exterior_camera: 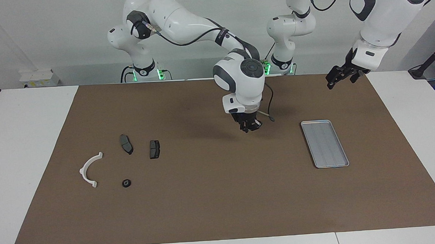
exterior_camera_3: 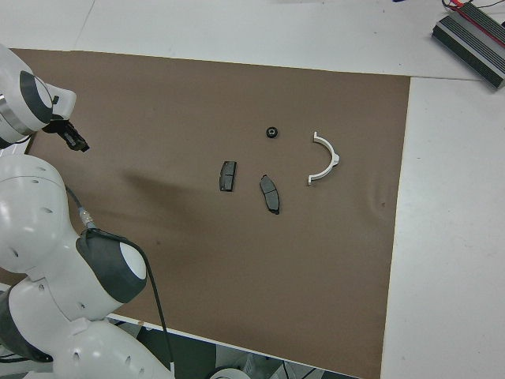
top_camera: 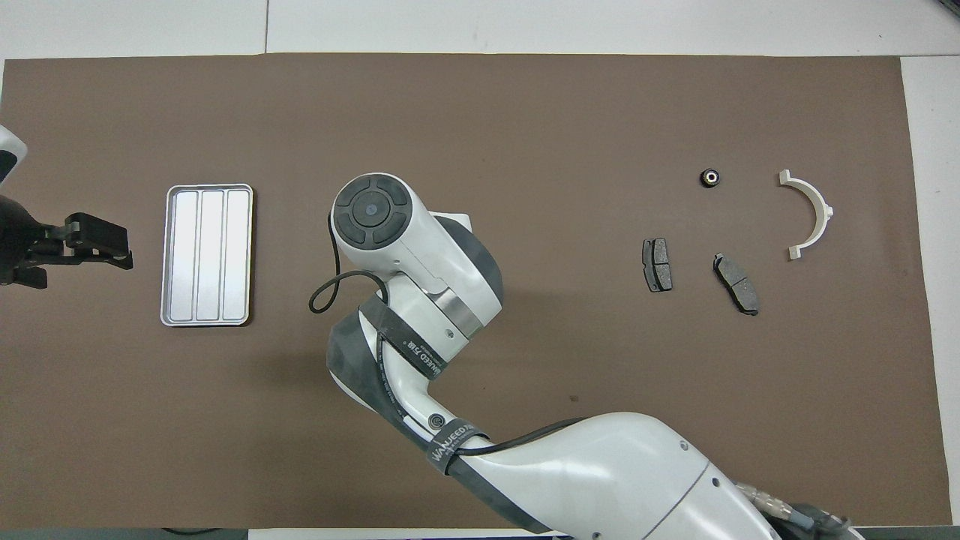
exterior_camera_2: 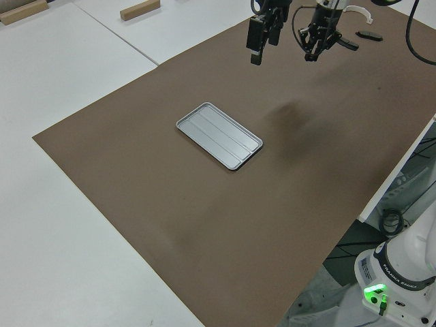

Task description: Pick bearing gear from pile to tray

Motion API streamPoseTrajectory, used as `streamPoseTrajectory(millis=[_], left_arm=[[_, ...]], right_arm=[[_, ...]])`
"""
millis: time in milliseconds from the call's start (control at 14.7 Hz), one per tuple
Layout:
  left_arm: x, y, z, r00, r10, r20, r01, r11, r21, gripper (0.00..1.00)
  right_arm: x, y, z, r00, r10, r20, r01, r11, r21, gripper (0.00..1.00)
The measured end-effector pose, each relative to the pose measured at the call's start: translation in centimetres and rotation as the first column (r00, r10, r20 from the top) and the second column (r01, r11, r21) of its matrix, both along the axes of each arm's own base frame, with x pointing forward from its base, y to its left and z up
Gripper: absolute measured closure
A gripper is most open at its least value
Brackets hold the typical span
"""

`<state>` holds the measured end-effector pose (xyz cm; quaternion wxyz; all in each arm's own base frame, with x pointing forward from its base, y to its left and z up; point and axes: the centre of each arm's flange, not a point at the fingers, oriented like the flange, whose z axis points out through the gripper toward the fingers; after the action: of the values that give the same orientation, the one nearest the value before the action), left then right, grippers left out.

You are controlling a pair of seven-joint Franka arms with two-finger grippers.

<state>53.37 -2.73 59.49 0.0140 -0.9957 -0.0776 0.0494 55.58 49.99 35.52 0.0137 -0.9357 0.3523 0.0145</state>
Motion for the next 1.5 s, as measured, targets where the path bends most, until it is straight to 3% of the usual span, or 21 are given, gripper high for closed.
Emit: streamPoseTrajectory(millis=[476, 1021, 1293, 1497], left_arm=[[0.0, 0.0, 0.0, 1.000, 0.000, 0.000, 0.000, 1.000, 0.000, 0.00], [0.0, 0.0, 0.0, 1.000, 0.000, 0.000, 0.000, 1.000, 0.000, 0.00], [0.0, 0.0, 0.0, 1.000, 0.000, 0.000, 0.000, 1.000, 0.000, 0.00], [0.0, 0.0, 0.0, 1.000, 0.000, 0.000, 0.000, 1.000, 0.000, 0.00]], right_arm=[[0.2, -0.1, -5.0, 1.000, 0.002, 0.022, -0.002, 1.000, -0.001, 0.76], [0.0, -0.3, -6.5, 0.999, 0.007, 0.043, -0.007, 1.000, 0.006, 0.76], [-0.1, -1.1, -6.9, 1.000, 0.002, 0.007, -0.002, 1.000, -0.031, 0.39], [1.2, -2.6, -5.0, 1.000, -0.018, -0.013, 0.017, 0.998, -0.065, 0.10]])
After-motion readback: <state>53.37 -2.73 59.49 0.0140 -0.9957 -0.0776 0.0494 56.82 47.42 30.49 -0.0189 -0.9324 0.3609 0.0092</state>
